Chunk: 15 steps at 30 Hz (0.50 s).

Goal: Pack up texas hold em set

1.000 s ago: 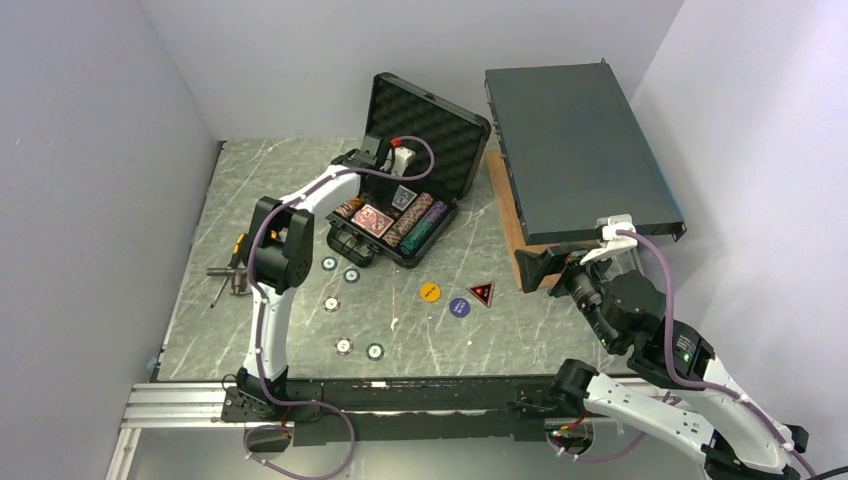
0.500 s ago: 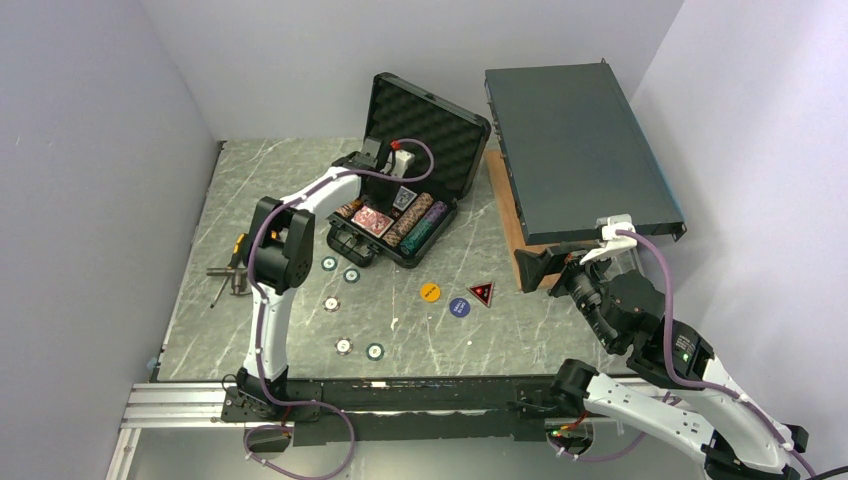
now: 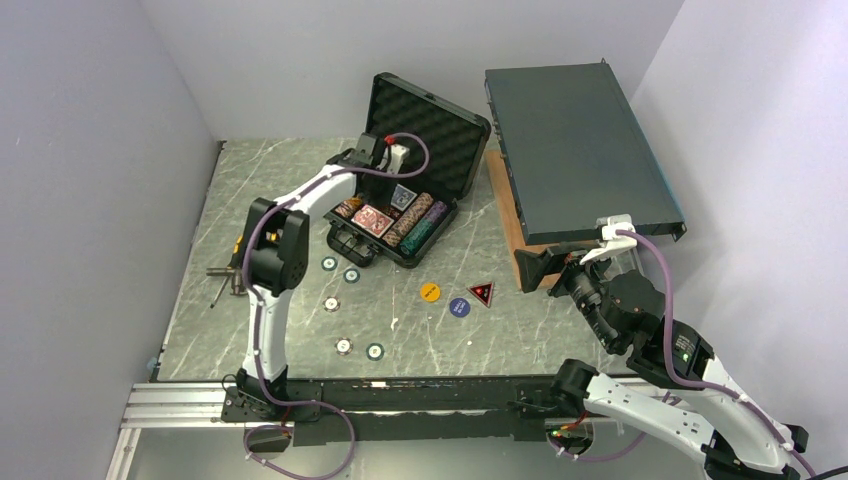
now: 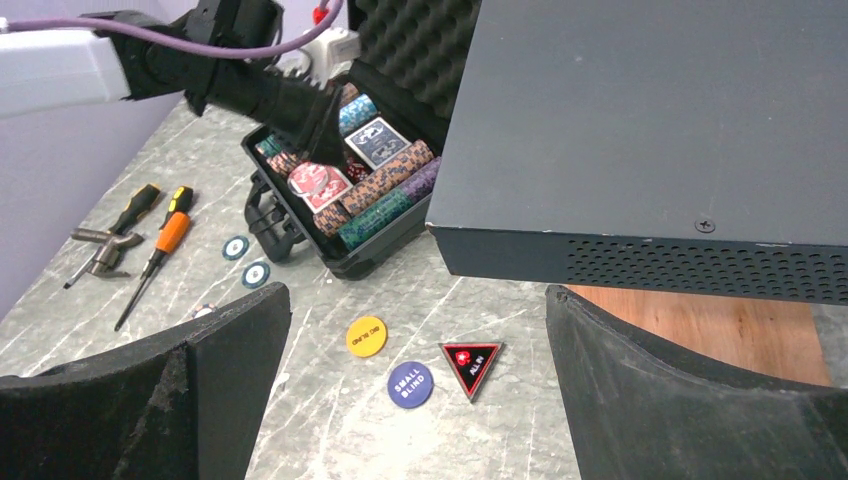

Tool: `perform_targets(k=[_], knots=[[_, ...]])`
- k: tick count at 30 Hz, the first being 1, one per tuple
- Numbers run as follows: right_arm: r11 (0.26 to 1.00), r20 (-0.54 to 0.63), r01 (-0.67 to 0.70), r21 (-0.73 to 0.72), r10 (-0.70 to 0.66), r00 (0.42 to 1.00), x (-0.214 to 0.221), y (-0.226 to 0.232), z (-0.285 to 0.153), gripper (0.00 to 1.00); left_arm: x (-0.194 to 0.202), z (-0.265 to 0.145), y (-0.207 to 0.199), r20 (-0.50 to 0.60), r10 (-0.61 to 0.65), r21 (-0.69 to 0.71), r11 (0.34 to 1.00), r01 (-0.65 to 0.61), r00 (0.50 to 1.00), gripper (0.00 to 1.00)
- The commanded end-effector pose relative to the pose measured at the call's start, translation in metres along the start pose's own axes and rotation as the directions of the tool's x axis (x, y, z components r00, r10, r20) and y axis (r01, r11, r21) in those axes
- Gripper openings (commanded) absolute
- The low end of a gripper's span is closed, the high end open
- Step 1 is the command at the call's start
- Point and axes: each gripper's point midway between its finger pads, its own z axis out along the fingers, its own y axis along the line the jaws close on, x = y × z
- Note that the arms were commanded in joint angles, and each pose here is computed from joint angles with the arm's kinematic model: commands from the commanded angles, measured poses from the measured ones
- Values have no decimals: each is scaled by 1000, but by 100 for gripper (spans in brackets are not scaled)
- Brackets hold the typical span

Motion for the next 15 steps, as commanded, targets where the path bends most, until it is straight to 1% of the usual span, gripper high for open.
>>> perform_targets(k=[1, 2, 3, 4, 7, 9, 10, 12, 13, 14, 15], knots=[[1000, 19, -19, -16, 19, 1000, -5, 5, 2, 100, 1, -58, -7, 98, -134, 0, 991, 134, 986, 33], [1000, 15, -14, -15, 15, 1000, -4, 5, 3, 100, 12, -66, -9, 104, -167, 10, 986, 167, 980, 36], [1000, 15, -13, -17, 14, 1000, -4, 6, 3, 100, 13, -85, -12, 139, -197, 22, 980, 196, 970, 39], [1000, 15, -12, -18, 12, 1000, -4, 6, 3, 100, 33, -91, -13, 121, -237, 19, 971, 237, 964, 42], [1000, 16, -9, -29, 9, 1000, -4, 9, 5, 100, 59, -125, -18, 145, -340, 25, 940, 340, 929, 53], [999, 15, -8, -39, 8, 1000, -4, 12, 6, 100, 80, -144, -18, 149, -404, 11, 913, 407, 903, 57], [999, 13, -8, -44, 9, 1000, -4, 13, 7, 100, 92, -152, -18, 150, -440, 0, 896, 445, 886, 64], [999, 6, -8, -52, 8, 1000, -2, 16, 9, 100, 117, -164, -17, 155, -522, -30, 846, 532, 839, 85], [998, 4, -10, -58, 10, 1000, -1, 19, 10, 100, 131, -167, -18, 146, -582, -33, 806, 592, 800, 95], [998, 0, -10, -62, 10, 1000, 0, 20, 11, 100, 142, -170, -22, 132, -612, -21, 785, 619, 780, 99], [998, -6, -9, -67, 8, 1000, 0, 22, 12, 100, 151, -171, -26, 116, -637, 2, 767, 641, 762, 99]])
